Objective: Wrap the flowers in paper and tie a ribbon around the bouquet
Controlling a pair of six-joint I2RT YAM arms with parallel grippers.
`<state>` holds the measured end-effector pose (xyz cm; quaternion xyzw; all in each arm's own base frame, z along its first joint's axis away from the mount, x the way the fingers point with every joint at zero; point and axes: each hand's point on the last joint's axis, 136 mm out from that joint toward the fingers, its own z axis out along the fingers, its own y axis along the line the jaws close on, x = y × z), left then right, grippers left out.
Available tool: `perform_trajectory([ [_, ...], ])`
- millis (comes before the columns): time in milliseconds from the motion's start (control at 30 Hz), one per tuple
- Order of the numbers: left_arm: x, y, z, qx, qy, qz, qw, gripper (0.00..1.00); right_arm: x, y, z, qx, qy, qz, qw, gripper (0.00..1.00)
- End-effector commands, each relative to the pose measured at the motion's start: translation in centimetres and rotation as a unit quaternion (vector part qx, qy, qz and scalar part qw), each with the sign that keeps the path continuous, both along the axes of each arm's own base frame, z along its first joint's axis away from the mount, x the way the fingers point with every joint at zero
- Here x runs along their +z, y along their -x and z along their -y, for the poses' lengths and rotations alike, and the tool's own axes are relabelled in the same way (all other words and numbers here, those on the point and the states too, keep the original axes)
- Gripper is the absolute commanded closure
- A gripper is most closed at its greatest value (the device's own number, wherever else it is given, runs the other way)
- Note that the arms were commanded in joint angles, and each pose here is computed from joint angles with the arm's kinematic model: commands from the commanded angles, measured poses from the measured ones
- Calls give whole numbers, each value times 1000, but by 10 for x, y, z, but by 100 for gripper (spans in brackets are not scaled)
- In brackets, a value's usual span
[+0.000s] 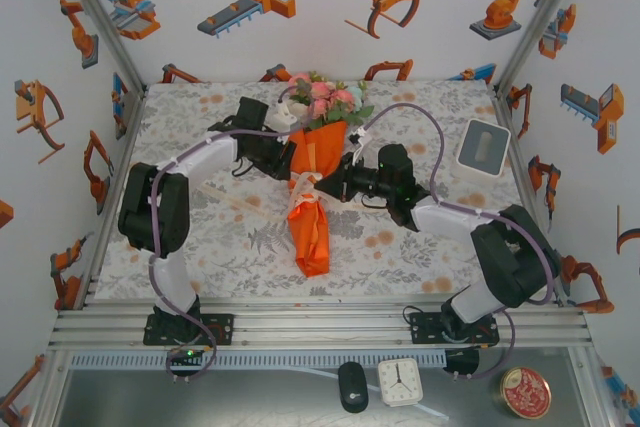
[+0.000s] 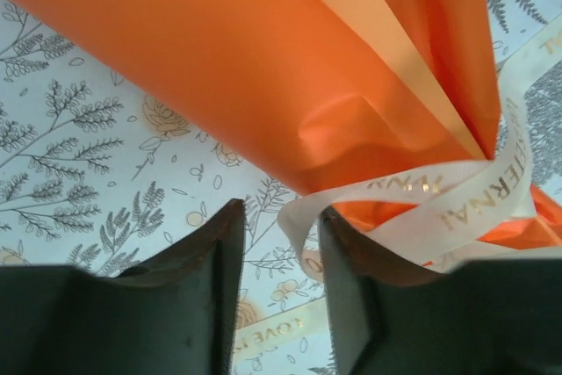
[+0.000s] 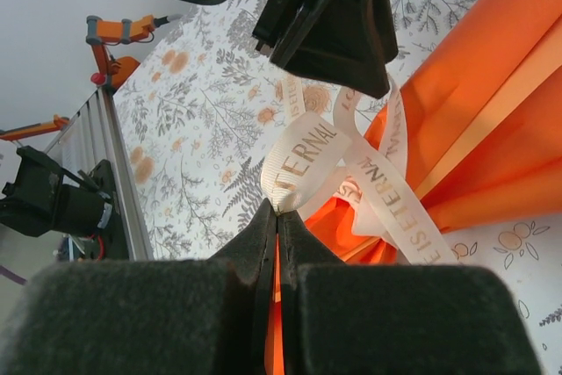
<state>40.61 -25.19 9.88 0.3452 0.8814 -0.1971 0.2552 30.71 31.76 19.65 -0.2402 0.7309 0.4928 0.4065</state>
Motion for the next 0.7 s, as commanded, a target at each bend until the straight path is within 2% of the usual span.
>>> perform_trajectory([
  [0,7,-10,-6,57,15,-24,998,76,23,-4,1,-14,-4,20,1000,100],
  [67,21,-22,-25,155,36,-31,987,90,19,-8,3,-26,9,9,1000,100],
  [100,28,-26,-39,225,53,-41,972,98,16,-10,4,-32,18,4,999,100],
  [133,35,-25,-51,283,79,-62,954,100,13,-11,5,-36,27,0,999,100],
  [233,49,-3,-49,345,155,-125,917,100,7,-14,7,-44,42,-8,998,100],
  [367,50,42,-33,405,211,-212,864,99,8,-18,9,-56,43,-11,997,100],
  [433,49,64,-34,448,234,-254,825,99,7,-23,11,-72,48,-15,996,100],
  [500,50,85,-41,500,260,-280,778,96,2,-30,15,-95,58,-28,993,100],
  [667,64,124,-51,574,341,-285,688,91,-1,-33,14,-104,61,-43,992,100],
])
